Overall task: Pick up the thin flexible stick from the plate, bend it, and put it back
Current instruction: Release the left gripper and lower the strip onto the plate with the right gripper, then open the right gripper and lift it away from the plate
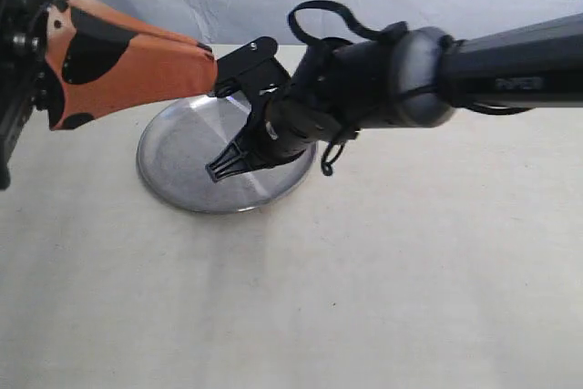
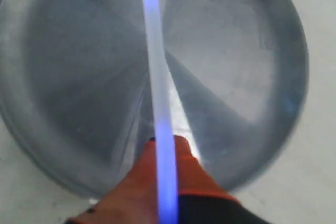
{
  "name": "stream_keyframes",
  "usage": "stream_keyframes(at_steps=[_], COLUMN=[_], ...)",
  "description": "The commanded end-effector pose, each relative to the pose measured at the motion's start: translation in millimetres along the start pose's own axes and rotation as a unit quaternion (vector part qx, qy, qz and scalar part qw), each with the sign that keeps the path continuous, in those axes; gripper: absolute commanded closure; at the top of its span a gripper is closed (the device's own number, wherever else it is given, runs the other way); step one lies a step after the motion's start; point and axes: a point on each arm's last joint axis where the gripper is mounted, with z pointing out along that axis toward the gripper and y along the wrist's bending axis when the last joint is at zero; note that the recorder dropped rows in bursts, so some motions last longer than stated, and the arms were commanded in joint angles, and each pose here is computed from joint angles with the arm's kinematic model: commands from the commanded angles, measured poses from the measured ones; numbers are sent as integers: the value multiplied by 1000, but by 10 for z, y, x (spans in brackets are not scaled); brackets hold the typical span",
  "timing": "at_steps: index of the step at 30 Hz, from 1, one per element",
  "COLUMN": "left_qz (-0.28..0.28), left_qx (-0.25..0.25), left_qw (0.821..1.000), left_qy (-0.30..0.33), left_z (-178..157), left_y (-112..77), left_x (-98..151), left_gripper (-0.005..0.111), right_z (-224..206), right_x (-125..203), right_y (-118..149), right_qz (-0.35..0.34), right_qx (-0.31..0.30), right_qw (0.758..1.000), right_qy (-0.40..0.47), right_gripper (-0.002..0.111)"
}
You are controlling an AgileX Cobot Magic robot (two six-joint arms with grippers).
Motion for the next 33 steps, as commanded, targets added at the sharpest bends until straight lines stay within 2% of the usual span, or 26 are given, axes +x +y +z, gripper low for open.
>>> stream_keyframes(at_steps=[1, 4, 6, 10, 11, 13, 14, 16, 17, 19, 20, 25, 26, 28, 31, 33], left_qz=[3, 13, 18, 22, 23, 23, 23, 23, 23, 24, 24, 21, 19, 18, 17, 16], left_qx=[-39, -90, -148, -216, -234, -264, -273, -278, -282, -300, -325, -449, -486, -518, -553, -564], left_qw=[999, 996, 988, 974, 970, 962, 959, 958, 956, 951, 942, 888, 867, 848, 825, 817], left_qy=[-12, -26, -41, -57, -61, -68, -70, -70, -71, -74, -78, -100, -106, -112, -118, -120], left_z=[-81, -127, -175, -242, -263, -295, -305, -310, -315, -334, -363, -545, -612, -671, -742, -766], left_y=[-40, -13, 52, 133, 151, 193, 208, 215, 222, 249, 287, 455, 497, 529, 559, 568], left_x=[-46, -89, -126, -165, -176, -189, -192, -193, -195, -200, -207, -237, -244, -249, -253, -254], left_gripper=[107, 107, 107, 107, 107, 107, 107, 107, 107, 107, 107, 107, 107, 107, 107, 107], right_z=[297, 463, 622, 736, 754, 780, 771, 740, 724, 583, 424, -232, -499, -764, -1218, -1487], right_x=[-155, -193, -188, -168, -161, -175, -218, -284, -308, -397, -457, -619, -646, -626, -539, -453], right_y=[21, 36, 45, 50, 53, 65, 49, 33, 21, -54, -114, -271, -303, -308, -322, -329], right_qz=[-15, -39, -66, -70, -67, -60, -57, -47, -43, -27, -22, -13, 3, 10, 10, 10], right_qx=[9, 18, 28, 36, 36, 33, 31, 39, 45, 75, 95, 123, 119, 113, 107, 103], right_qw=[1000, 999, 997, 997, 997, 998, 998, 998, 998, 997, 995, 992, 993, 994, 994, 994], right_qy=[-3, -6, -4, 7, 9, 1, -8, -10, -6, 13, 22, 17, 8, -3, -27, -39], right_gripper=[109, 109, 109, 107, 103, 84, 69, 57, 57, 57, 59, 105, 108, 108, 108, 108])
